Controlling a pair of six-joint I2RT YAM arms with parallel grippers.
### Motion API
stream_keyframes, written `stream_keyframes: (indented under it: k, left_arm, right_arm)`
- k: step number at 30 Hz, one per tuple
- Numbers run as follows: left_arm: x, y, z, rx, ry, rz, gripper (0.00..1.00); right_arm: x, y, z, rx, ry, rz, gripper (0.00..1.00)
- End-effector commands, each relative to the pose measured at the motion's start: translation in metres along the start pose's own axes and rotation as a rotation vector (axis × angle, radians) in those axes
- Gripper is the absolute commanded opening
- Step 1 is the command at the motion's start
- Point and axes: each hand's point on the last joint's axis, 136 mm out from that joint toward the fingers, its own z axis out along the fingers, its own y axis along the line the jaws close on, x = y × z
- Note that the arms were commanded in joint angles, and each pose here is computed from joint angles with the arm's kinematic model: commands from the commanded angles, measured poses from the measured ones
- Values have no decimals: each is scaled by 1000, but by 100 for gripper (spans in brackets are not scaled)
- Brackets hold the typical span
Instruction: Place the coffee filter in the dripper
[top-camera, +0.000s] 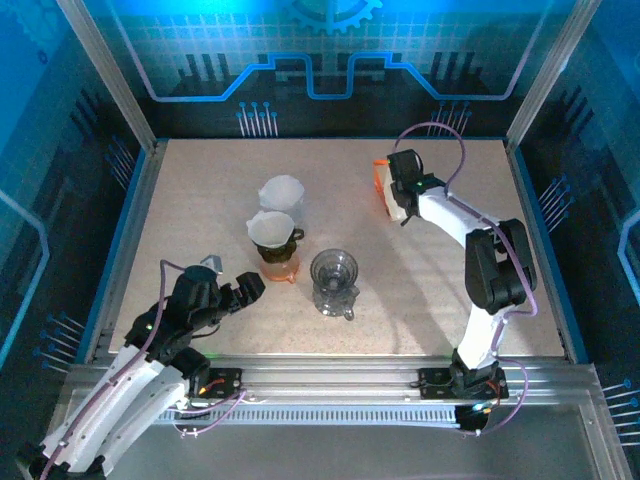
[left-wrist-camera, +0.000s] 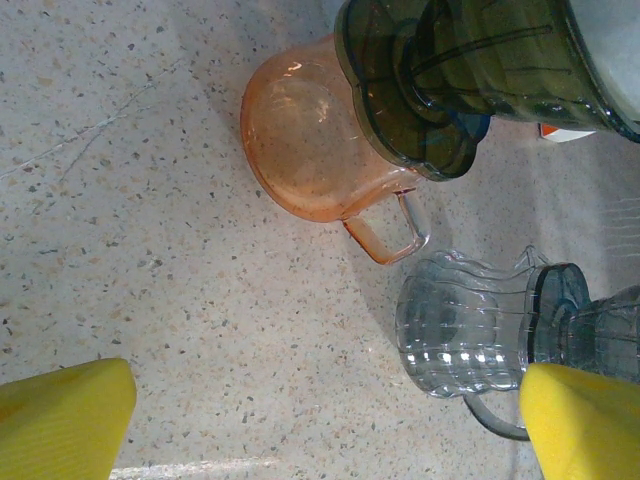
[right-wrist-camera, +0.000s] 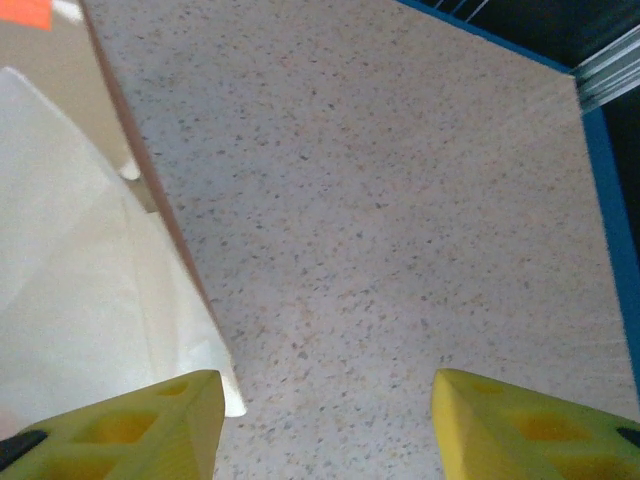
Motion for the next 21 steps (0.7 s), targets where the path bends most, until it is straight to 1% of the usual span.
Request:
stream_keyframes:
  k: [1, 5, 7, 10, 14, 18, 21]
  left_arm:
    - [4, 4, 1, -4, 15, -2, 99]
    - [3, 3, 2, 1, 11, -3, 99]
    - [2, 1, 3, 5, 13, -5, 99]
    - [3, 1, 4, 7, 17, -8, 99]
    - [4, 2, 3, 1, 20, -4, 99]
    - [4, 3, 2, 0, 18, -1, 99]
    - [4, 3, 3, 1, 18, -2, 99]
  right_arm:
    - [-17, 6, -28, -143, -66, 120, 57]
    - [-36, 26, -42, -303, -67, 261, 53]
    - [-42, 33, -42, -343, -54, 349, 52]
    - [-44, 38, -34, -364, -26, 476, 47]
    - [-42, 44, -20, -348, 11, 592, 42]
    - [-42, 56, -10, -373, 36, 665, 40]
    - [-38, 56, -2, -352, 56, 711, 39]
